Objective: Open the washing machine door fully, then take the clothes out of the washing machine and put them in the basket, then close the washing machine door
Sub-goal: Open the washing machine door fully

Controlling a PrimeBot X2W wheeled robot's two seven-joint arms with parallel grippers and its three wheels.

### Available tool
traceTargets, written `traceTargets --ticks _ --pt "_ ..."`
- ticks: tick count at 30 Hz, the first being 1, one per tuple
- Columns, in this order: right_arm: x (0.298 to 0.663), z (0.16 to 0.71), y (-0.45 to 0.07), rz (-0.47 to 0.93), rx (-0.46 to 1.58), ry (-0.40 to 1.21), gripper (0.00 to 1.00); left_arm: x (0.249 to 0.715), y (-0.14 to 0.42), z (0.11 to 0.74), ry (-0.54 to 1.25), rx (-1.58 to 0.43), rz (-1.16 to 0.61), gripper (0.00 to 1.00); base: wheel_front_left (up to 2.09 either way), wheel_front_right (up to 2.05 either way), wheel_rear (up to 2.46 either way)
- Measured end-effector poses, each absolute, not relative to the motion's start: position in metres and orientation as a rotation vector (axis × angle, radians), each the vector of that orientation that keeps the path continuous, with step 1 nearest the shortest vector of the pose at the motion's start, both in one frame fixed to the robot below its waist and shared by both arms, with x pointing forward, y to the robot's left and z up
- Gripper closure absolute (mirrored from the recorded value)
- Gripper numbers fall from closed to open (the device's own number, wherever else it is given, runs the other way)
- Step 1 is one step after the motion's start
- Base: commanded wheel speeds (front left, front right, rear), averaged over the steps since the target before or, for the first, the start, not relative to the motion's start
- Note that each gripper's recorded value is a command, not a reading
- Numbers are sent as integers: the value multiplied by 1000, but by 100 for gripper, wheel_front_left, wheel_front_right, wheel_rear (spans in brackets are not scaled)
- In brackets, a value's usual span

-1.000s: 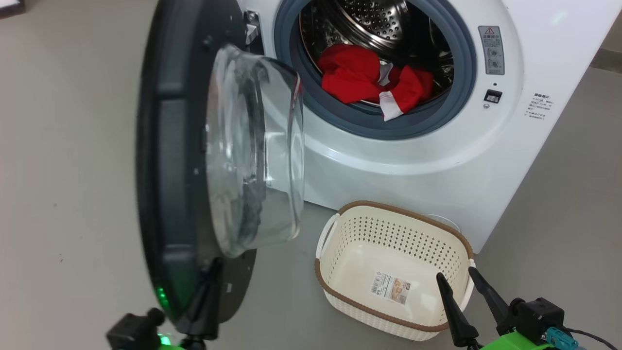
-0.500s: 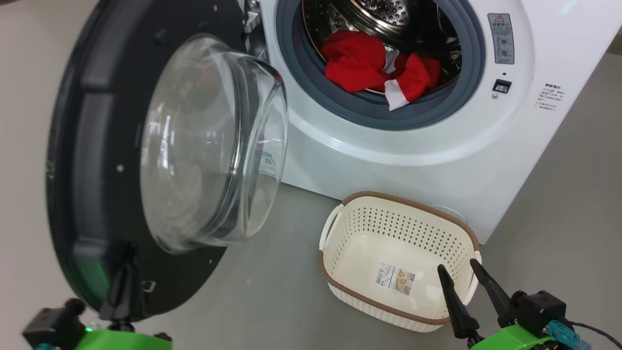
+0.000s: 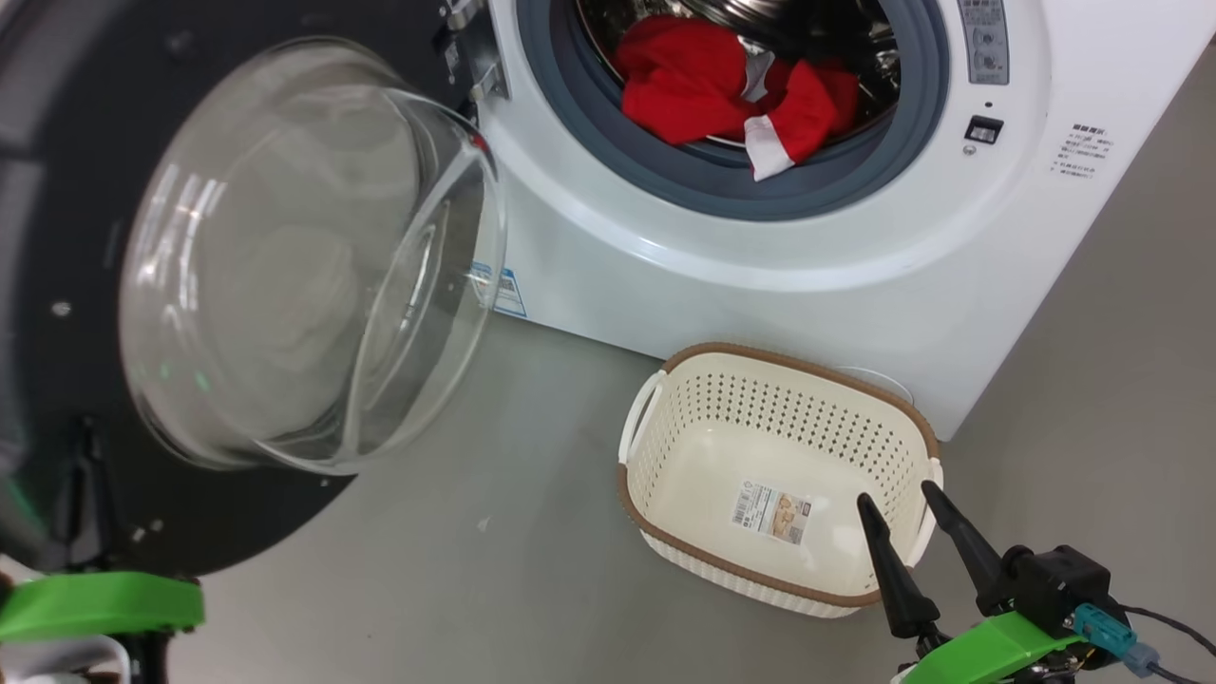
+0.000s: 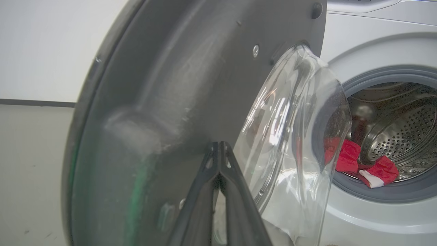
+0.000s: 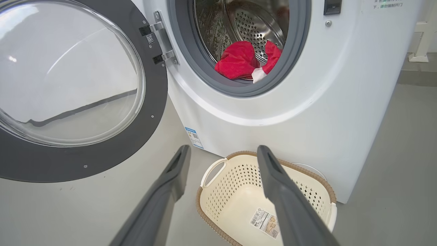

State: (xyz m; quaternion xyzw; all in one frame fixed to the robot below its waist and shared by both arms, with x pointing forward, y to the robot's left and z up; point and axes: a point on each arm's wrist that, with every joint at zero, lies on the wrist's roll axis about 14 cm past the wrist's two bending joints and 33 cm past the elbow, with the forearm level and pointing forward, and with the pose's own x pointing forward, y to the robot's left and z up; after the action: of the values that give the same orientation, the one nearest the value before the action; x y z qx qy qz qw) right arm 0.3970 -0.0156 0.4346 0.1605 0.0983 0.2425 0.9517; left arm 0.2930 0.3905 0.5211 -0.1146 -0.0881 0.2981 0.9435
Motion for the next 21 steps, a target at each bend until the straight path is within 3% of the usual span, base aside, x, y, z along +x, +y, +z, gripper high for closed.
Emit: traceTargets --ticks 21 --pt "415 417 -24 462 322 223 0 312 456 518 -114 -165 747 100 0 0 0"
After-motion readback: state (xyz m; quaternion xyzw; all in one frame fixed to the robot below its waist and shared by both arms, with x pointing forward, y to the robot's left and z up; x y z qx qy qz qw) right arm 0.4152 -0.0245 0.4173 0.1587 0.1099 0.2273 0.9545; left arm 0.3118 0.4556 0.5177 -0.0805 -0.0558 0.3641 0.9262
